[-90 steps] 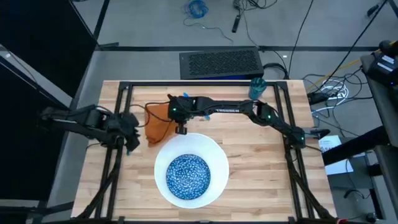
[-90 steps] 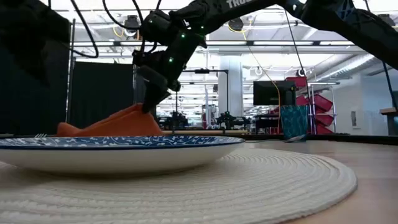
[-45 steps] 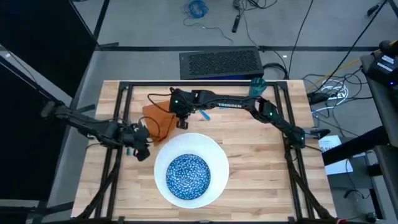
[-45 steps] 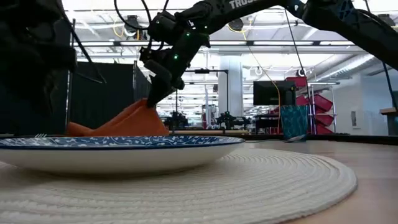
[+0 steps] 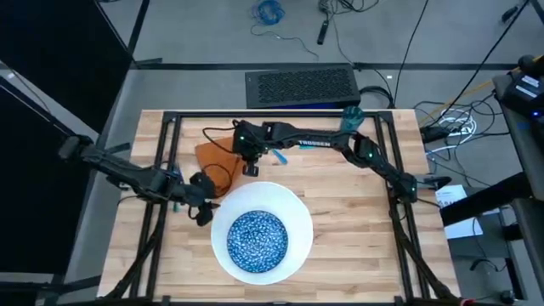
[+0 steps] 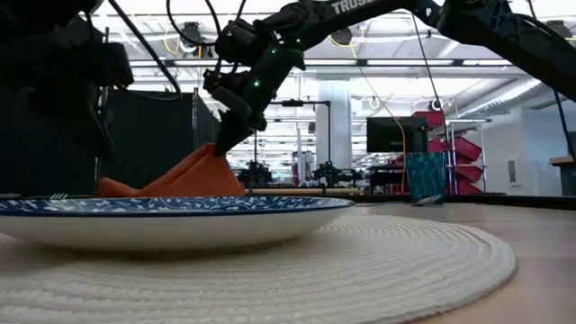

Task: Set table place
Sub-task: Fold the orange table napkin

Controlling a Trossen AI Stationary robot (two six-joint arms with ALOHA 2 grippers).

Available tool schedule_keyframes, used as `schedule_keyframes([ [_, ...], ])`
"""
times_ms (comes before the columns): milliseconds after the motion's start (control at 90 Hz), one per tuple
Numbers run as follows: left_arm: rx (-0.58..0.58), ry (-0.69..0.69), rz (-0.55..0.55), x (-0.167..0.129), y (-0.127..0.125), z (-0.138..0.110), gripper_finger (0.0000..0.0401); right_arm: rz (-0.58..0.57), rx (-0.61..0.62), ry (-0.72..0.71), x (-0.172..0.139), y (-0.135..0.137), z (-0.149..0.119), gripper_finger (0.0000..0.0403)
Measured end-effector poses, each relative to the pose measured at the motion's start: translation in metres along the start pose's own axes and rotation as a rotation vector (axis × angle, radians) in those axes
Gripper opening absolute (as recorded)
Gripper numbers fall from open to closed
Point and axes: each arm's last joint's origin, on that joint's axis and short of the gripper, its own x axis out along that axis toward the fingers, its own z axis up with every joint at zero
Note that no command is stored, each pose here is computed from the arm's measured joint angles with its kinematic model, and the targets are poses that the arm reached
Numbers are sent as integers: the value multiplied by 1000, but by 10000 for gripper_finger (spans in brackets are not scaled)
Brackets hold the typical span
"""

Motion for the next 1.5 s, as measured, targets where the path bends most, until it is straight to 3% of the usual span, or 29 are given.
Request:
schedule_keyframes([
  [333, 20, 128, 153, 29, 0, -10, 240, 20, 16, 3, -3, -2, -1, 0],
  [644, -11, 145, 179, 34, 0, -11, 245, 45, 16, -1, -3, -3, -1, 0],
  [822, -18, 87, 232, 33, 0, -6, 245, 42, 27, 0, -3, -5, -1, 0],
  [1022, -205, 52, 193, 34, -3, -4, 245, 43, 28, 9, -3, -5, -2, 0],
  [1100, -222, 50, 165, 34, -5, -2, 245, 43, 28, 10, -3, -5, -2, 0],
  [1200, -209, 61, 149, 34, -5, 0, 245, 43, 26, 15, -3, -7, -3, 0],
  [1500, -105, 122, 312, 19, -3, 10, 244, 70, 36, -7, -3, -11, -3, 0],
])
